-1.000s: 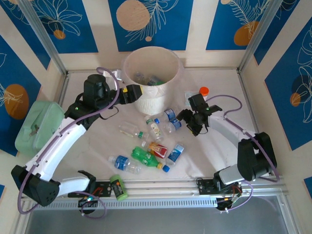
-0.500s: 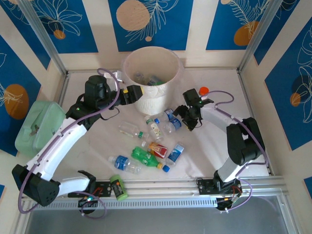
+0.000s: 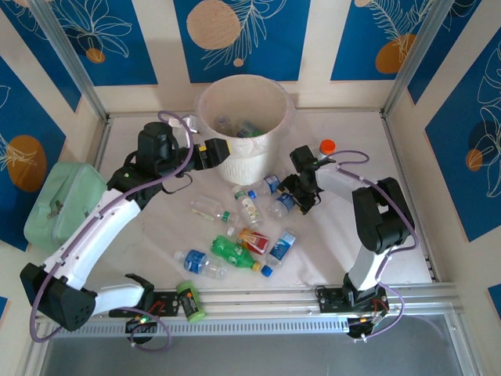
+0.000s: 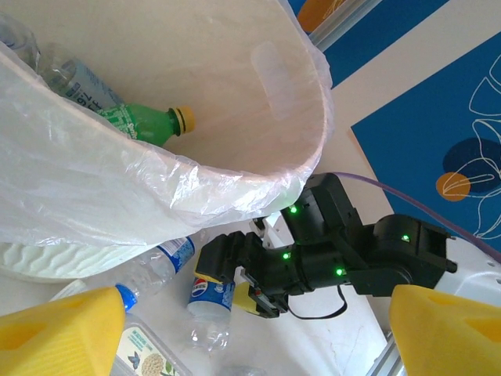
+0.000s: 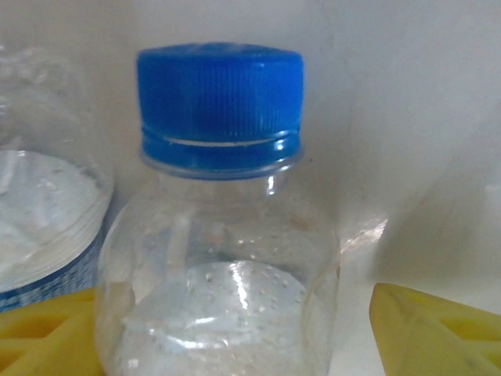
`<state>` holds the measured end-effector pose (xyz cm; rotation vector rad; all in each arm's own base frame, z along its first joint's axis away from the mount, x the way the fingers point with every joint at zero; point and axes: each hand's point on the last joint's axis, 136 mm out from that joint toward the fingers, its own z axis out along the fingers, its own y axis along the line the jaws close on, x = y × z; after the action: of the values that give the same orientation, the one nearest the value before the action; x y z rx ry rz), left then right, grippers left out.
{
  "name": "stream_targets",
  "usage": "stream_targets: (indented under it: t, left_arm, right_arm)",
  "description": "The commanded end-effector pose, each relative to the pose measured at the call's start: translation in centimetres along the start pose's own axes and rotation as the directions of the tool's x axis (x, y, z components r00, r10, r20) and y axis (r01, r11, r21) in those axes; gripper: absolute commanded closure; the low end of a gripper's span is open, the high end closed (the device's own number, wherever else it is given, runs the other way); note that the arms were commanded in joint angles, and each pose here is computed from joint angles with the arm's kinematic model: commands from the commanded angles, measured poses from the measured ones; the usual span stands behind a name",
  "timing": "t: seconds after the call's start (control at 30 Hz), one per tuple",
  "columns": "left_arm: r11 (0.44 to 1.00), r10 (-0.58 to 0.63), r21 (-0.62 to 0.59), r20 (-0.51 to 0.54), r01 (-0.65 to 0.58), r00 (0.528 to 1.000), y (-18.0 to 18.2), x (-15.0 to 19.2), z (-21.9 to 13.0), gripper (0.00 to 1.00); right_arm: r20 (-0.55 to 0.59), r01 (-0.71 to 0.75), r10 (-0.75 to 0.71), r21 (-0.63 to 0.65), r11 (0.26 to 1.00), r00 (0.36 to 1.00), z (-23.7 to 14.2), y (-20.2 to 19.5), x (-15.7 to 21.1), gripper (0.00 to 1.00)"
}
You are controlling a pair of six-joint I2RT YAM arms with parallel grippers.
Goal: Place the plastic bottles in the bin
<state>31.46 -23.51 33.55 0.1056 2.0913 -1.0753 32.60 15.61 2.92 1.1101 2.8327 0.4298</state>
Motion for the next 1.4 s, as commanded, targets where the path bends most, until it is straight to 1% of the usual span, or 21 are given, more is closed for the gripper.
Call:
stream_targets:
  t: [0.0,0.2,0.43,0.5,0.63,0.73,0.87,0.93,1.03,1.1,1.17,1.23,1.37]
  left_arm:
    - [0.999,-0.014,0.037,-0.006,0.014,1.000,-0.5,0.0,0.4,0.13]
    - [0.999,-0.020,0.029,-0.009,0.020,1.000,-0.2,0.2,0.4,0.14]
    - [0.999,-0.023,0.025,-0.009,0.023,1.000,-0.1,0.3,0.5,0.14]
    - [0.999,-0.017,0.027,-0.014,0.017,1.000,-0.3,0.2,0.5,0.14]
    - [0.999,0.041,0.008,-0.002,-0.041,0.999,-0.9,-1.0,-0.2,0.13]
    - [0.997,0.056,0.044,0.010,-0.056,0.998,-2.2,-1.7,-0.6,0.12]
    - [0.993,0.020,0.119,0.011,-0.021,1.000,-3.7,-2.2,-0.4,0.11]
    - [0.987,0.005,0.162,-0.001,-0.004,1.000,-4.4,-2.2,-0.1,0.11]
    - [0.962,0.010,0.275,-0.031,-0.001,0.999,-6.6,-2.0,0.2,0.10]
    - [0.932,0.047,0.363,-0.066,-0.020,0.997,-8.8,-1.2,0.2,0.07]
    - [0.905,0.100,0.422,-0.081,-0.057,0.992,-10.8,-0.1,0.2,0.04]
    - [0.886,0.150,0.456,-0.100,-0.088,0.984,-12.2,1.3,0.5,0.00]
    - [0.853,0.209,0.513,-0.172,-0.093,0.963,-14.5,4.5,1.9,0.00]
  right_arm:
    - [-0.002,-0.027,0.027,0.039,0.999,1.000,0.6,-1.1,-0.1,0.26]
    - [0.003,-0.013,0.013,0.034,0.999,1.000,0.9,-1.8,-0.3,0.36]
    - [0.038,0.012,-0.011,-0.013,1.000,0.999,-0.5,-1.5,-0.4,0.41]
    - [0.067,0.030,-0.028,-0.037,0.999,0.997,-1.8,-1.2,-0.5,0.41]
    - [0.122,0.071,-0.058,-0.111,0.991,0.991,-5.1,-0.6,-0.1,0.42]
    - [0.180,0.115,-0.079,-0.197,0.974,0.980,-8.3,-0.1,0.4,0.42]
    - [0.250,0.165,-0.084,-0.323,0.932,0.965,-12.8,0.2,1.3,0.42]
    - [0.283,0.197,-0.085,-0.393,0.898,0.955,-15.2,0.6,1.9,0.43]
    - [0.328,0.248,-0.085,-0.496,0.832,0.941,-18.9,1.2,2.8,0.43]
    - [0.359,0.281,-0.081,-0.550,0.786,0.930,-21.2,1.6,3.3,0.43]
    - [0.373,0.298,-0.075,-0.587,0.753,0.925,-22.9,1.9,3.8,0.44]
    - [0.378,0.313,-0.071,-0.630,0.711,0.923,-24.4,2.5,4.3,0.44]
    - [0.385,0.339,-0.071,-0.694,0.635,0.920,-27.1,3.9,5.1,0.44]
